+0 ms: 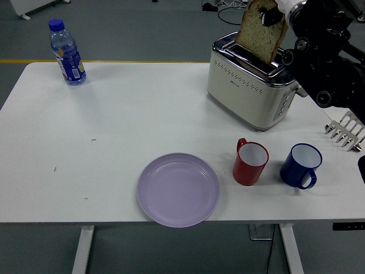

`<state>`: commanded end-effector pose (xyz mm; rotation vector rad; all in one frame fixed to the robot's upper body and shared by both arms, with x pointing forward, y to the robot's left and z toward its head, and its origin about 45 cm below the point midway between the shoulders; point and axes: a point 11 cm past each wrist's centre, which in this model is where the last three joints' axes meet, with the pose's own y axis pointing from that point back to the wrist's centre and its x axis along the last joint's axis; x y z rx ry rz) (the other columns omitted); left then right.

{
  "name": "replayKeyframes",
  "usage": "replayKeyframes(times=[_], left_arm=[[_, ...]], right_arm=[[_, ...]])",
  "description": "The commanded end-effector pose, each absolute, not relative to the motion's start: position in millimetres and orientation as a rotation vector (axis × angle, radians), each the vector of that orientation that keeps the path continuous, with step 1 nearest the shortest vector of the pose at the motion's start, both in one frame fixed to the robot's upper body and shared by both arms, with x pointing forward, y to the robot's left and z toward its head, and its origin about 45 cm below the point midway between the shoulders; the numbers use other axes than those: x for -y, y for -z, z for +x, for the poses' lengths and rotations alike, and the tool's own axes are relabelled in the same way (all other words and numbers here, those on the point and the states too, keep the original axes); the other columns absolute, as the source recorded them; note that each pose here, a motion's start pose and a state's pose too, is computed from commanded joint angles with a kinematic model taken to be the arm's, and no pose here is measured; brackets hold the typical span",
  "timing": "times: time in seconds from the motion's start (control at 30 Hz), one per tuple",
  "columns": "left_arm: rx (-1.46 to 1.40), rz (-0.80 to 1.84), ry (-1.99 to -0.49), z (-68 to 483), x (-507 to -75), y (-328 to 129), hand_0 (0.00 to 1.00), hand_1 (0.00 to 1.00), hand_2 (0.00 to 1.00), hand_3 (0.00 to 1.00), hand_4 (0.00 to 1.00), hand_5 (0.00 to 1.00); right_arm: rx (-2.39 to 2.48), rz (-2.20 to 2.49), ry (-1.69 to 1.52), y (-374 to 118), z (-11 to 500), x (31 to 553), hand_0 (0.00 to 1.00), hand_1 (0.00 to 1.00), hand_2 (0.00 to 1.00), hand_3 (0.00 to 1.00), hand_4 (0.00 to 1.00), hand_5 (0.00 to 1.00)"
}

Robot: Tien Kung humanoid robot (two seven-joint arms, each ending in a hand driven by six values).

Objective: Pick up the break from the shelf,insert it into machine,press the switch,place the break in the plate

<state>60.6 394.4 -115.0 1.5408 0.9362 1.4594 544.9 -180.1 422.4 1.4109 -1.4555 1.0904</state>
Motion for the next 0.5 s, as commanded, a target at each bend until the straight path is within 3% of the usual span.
replayKeyframes(times=[0.5], left_arm=[[-0.933, 1.537, -1.464, 63, -395, 115, 0.625, 0.445, 0.453, 0.510, 0.261, 0.815]], right_arm=[[1.429, 1.417, -1.035, -407, 548, 184, 0.239, 0.249, 0.357, 0.471, 0.306, 0.002]])
